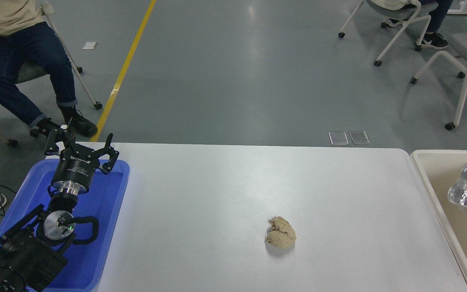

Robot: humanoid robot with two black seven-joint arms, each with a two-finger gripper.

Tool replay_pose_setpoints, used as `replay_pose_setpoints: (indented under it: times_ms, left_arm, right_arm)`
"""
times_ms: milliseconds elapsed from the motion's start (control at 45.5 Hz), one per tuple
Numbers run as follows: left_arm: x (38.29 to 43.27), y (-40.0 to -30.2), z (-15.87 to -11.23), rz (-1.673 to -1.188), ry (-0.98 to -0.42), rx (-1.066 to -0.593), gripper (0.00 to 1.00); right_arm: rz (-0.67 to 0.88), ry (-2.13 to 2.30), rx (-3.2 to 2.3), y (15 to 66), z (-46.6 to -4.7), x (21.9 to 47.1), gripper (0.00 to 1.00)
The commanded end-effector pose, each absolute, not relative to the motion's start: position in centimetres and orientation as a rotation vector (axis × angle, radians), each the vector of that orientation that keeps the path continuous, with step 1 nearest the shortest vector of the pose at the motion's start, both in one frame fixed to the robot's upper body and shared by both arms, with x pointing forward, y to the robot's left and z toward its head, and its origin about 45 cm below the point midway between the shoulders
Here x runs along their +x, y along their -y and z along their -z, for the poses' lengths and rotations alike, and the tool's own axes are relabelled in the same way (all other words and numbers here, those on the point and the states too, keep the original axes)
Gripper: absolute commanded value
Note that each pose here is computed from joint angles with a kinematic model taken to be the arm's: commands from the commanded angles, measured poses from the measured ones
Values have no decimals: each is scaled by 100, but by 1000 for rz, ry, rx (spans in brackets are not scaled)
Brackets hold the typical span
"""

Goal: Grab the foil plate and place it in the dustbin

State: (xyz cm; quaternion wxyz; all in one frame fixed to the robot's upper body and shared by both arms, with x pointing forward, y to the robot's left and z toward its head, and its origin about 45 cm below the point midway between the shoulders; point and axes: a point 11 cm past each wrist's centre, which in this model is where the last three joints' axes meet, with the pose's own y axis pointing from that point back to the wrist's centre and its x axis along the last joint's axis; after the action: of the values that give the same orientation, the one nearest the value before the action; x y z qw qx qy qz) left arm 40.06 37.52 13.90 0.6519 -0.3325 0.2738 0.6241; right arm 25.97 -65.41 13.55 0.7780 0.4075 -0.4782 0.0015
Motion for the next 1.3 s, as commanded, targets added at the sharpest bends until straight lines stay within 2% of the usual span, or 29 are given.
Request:
replay_pose_setpoints:
  times_ms: [0, 418, 440, 484, 527, 615, 659, 703, 835, 1077, 1143, 1275]
  left_arm:
    - [4005, -3752, -1390, -1417, -621, -754, 100]
    - [4005, -3752, -1390, -1417, -621, -754, 100]
    - [4007, -3749, -1393, -1416, -621, -755, 100]
    - [4005, -3752, -1390, -1417, -621, -754, 100]
    - [4005, -3752, -1390, -1417, -621, -754, 100]
    - [4005, -3752, -1390, -1417, -621, -754, 100]
    - [4005, -3752, -1390, -1417, -621, -754, 100]
    - [4005, -3752, -1390, -1417, -621, -754, 100]
    - [4005, -3752, -1390, -1417, -621, -754, 100]
    - [4005, -3752, -1390, -1417, -621, -754, 100]
    - [4005, -3753, -1390, -1418, -622, -756, 100]
    - [4005, -3753, -1390, -1418, -622, -756, 100]
  right_arm:
    - [-54, 1078, 796, 6503, -1255, 2570, 0]
    - [-72, 1100, 753, 6518, -1261, 2552, 0]
    - [-81, 1105, 748, 6522, -1270, 2558, 8]
    - [-107, 1112, 732, 6531, -1294, 2568, 30]
    - [-128, 1117, 718, 6535, -1294, 2559, 38]
    - [-168, 1127, 705, 6485, -1257, 2578, 67]
    - [-182, 1132, 699, 6477, -1257, 2585, 74]
    - [-190, 1137, 693, 6475, -1259, 2587, 78]
    - [-192, 1134, 703, 6429, -1213, 2600, 79]
    - [-171, 1135, 734, 6382, -1170, 2624, 92]
    - [-159, 1144, 763, 6356, -1212, 2706, 96]
    - [-108, 1154, 819, 6387, -1327, 2714, 96]
